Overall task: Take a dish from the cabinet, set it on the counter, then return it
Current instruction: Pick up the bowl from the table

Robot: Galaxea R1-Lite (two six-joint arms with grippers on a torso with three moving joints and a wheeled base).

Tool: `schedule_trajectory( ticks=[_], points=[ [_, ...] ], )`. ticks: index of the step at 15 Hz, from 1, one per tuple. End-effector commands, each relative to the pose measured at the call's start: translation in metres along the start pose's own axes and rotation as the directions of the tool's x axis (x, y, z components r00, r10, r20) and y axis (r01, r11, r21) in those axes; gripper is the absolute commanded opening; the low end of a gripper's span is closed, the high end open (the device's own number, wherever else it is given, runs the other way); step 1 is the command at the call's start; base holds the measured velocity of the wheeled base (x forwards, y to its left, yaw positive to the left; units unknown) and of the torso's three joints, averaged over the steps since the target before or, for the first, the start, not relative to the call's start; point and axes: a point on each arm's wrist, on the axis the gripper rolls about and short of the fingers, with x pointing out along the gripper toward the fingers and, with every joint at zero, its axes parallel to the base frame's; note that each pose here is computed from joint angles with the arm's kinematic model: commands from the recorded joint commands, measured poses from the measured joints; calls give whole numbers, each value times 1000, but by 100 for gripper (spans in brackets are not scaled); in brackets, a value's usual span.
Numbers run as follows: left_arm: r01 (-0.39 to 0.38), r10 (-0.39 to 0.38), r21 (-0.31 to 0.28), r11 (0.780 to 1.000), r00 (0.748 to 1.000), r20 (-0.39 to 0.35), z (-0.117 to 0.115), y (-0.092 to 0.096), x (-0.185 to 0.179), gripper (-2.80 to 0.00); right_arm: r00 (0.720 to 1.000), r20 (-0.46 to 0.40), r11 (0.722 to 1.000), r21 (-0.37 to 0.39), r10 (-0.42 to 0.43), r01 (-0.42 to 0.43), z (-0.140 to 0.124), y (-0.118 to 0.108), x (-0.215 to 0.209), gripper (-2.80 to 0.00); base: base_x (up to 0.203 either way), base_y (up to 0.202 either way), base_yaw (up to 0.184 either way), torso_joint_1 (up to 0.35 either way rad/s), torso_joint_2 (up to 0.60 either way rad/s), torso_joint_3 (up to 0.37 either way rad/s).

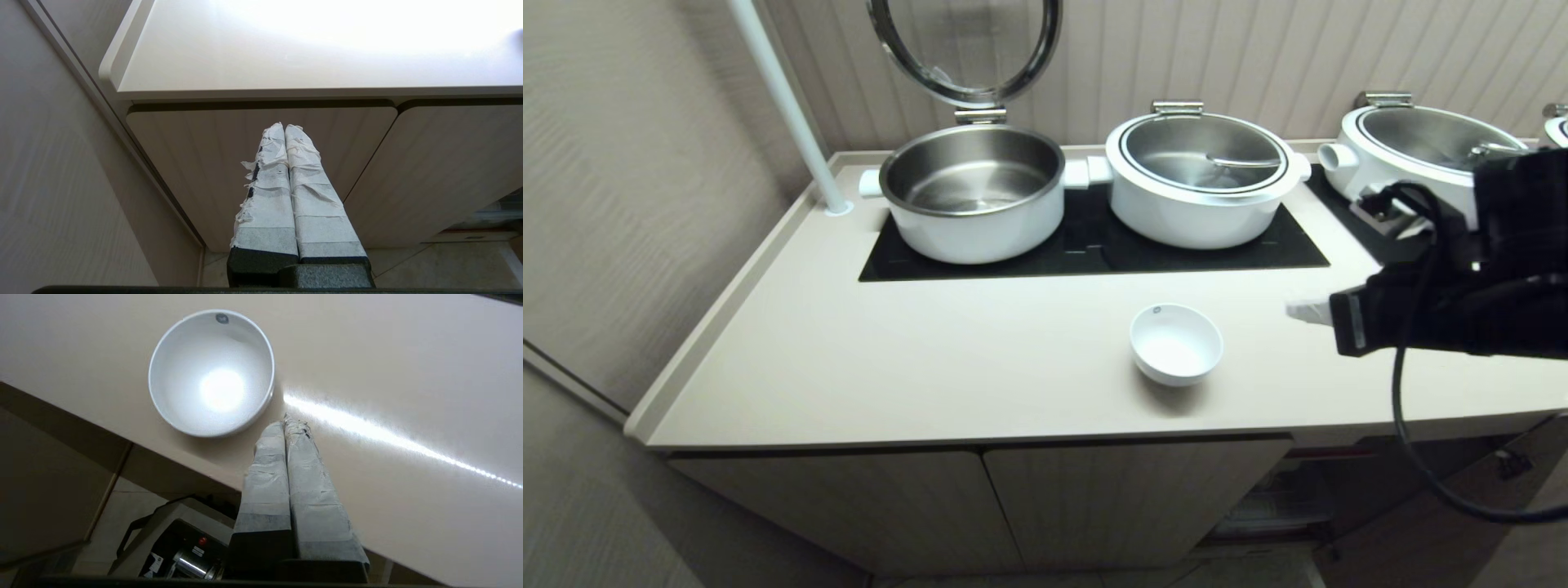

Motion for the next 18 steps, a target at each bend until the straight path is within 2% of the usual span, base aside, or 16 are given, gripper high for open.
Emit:
schedule_trajectory(
  ticks=[1,3,8,11,14,18],
  points=[
    [0,0,0,1000,1000,1,0,0,0,-280,999,-27,1000,1,20,-20,11,-4,44,-280,0,0,0,0,0,0],
    [0,0,0,1000,1000,1,0,0,0,-280,999,-37,1000,3,26,-25,27,-7,56,-280,0,0,0,0,0,0],
    [0,0,0,1000,1000,1,0,0,0,-280,977,-210,999,47,34,-25,51,-12,65,-280,0,0,0,0,0,0],
    [0,0,0,1000,1000,1,0,0,0,-280,961,-274,998,60,40,-24,69,-15,68,-280,0,0,0,0,0,0],
    [0,0,0,1000,1000,1,0,0,0,-280,905,-423,999,30,44,-35,56,-14,72,-280,0,0,0,0,0,0],
    [0,0,0,1000,1000,1,0,0,0,-280,886,-460,998,12,63,-65,53,1,75,-280,0,0,0,0,0,0]
  ],
)
